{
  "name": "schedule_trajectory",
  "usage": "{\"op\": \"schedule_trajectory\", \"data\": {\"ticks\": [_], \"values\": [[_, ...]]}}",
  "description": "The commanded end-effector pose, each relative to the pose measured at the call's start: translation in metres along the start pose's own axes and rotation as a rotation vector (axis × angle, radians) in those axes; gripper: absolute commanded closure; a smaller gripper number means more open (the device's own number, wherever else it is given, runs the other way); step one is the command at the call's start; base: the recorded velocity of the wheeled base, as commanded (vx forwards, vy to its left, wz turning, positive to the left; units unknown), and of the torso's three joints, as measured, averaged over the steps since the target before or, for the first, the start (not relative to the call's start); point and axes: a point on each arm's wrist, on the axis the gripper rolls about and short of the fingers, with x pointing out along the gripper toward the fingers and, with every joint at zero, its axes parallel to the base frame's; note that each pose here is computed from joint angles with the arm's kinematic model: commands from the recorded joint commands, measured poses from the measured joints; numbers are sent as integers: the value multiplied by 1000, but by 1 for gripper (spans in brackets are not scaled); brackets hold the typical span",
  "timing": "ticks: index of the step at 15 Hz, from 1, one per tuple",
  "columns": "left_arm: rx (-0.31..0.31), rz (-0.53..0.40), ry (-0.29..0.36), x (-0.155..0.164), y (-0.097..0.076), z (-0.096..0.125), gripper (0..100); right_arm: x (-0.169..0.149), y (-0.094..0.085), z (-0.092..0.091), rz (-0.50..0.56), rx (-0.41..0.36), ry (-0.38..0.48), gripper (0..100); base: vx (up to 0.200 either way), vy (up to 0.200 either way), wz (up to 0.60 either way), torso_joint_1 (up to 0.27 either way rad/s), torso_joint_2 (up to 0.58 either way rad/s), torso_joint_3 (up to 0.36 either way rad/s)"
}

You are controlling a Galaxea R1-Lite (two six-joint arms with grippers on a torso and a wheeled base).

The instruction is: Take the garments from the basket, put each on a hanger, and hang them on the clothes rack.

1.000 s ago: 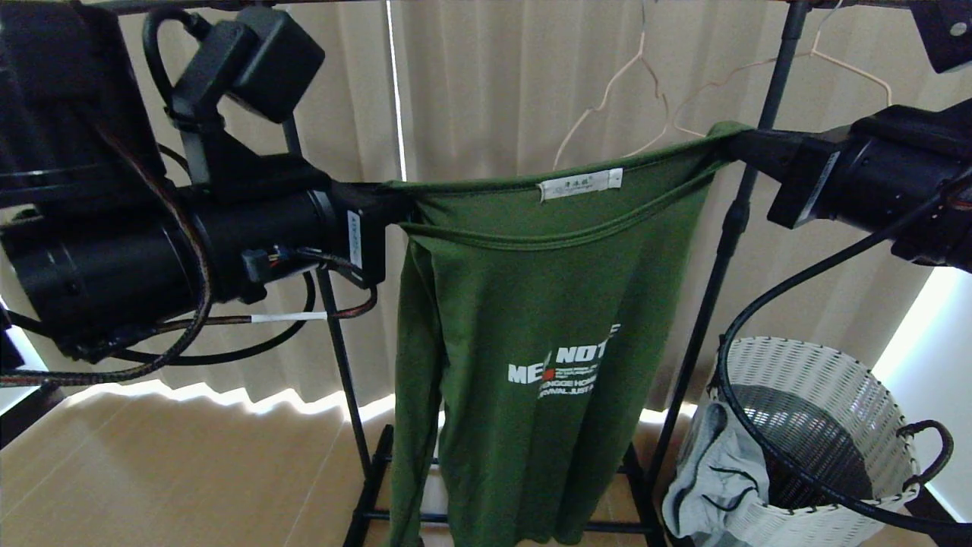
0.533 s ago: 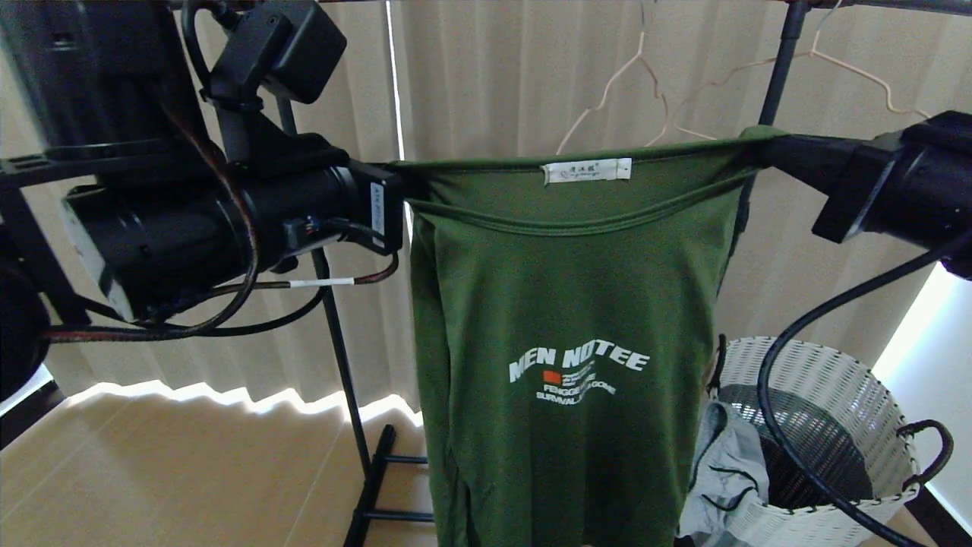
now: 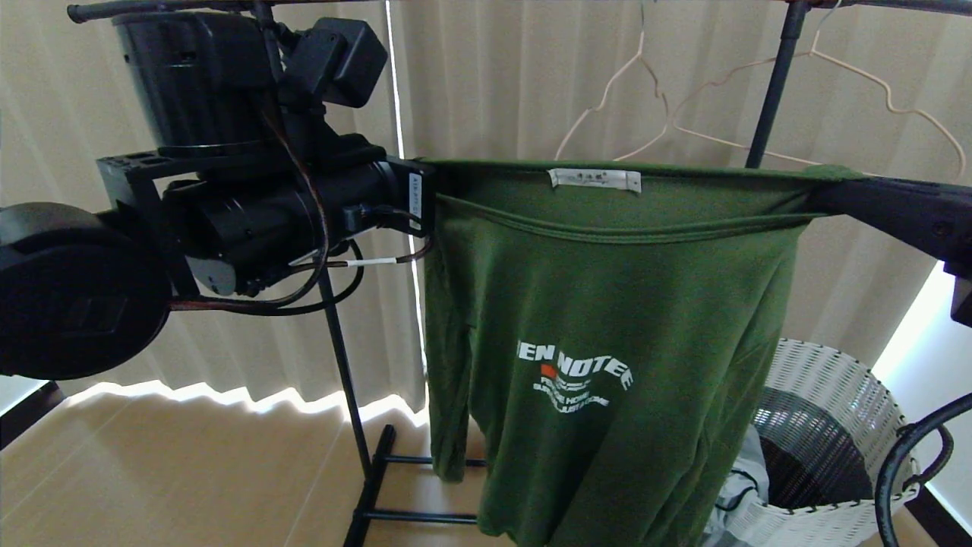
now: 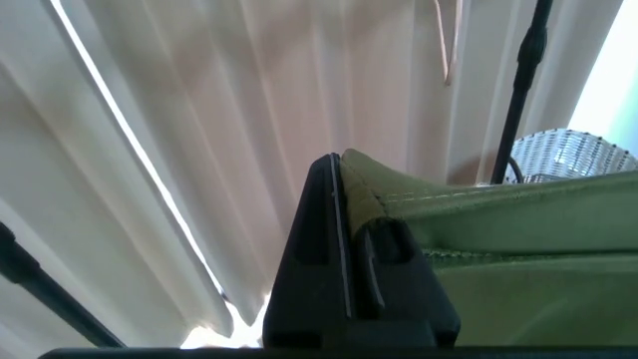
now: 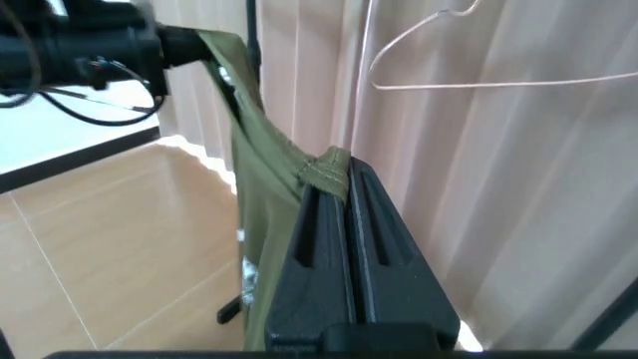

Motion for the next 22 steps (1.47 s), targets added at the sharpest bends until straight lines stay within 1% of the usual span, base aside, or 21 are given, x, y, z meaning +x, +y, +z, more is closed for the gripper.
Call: {"op": "schedule_trajectory", "data": {"ticks": [1, 3, 7, 8, 10, 11, 13, 14, 16, 19, 20, 22], "values": [[1, -1, 8, -1, 0, -2, 100, -3, 0, -6, -4, 1, 15, 100, 0, 0, 0, 0, 0, 0], [-1, -2, 6, -8, 1, 0, 100, 9, -3, -9, -19, 4, 31, 100, 0, 0, 0, 0, 0, 0], [1, -16, 7, -34, 4, 4, 100, 27, -9, -8, -41, 6, 44, 100, 0, 0, 0, 0, 0, 0], [-1, -16, 4, -40, 4, 7, 100, 36, -16, -10, -67, 4, 40, 100, 0, 0, 0, 0, 0, 0], [-1, -30, 7, -51, 5, 7, 100, 56, -28, -13, -103, -5, -4, 100, 0, 0, 0, 0, 0, 0], [1, -65, 18, -60, 4, 2, 100, 64, -32, -15, -121, -9, -26, 100, 0, 0, 0, 0, 0, 0], [0, -136, 6, -78, 3, 0, 100, 74, -37, -17, -136, -11, -49, 100, 0, 0, 0, 0, 0, 0], [-1, -218, -24, -95, 4, 2, 100, 83, -39, -18, -133, -14, -89, 100, 0, 0, 0, 0, 0, 0], [1, -305, -63, -106, -2, 8, 100, 97, -42, -18, -129, -23, -143, 100, 0, 0, 0, 0, 0, 0], [4, -352, -96, -116, -10, 14, 100, 113, -46, -16, -122, -34, -216, 100, 0, 0, 0, 0, 0, 0], [6, -360, -97, -119, -11, 14, 100, 115, -46, -14, -119, -31, -234, 100, 0, 0, 0, 0, 0, 0], [6, -359, -94, -120, -11, 12, 100, 114, -46, -13, -115, -31, -239, 100, 0, 0, 0, 0, 0, 0]]}}
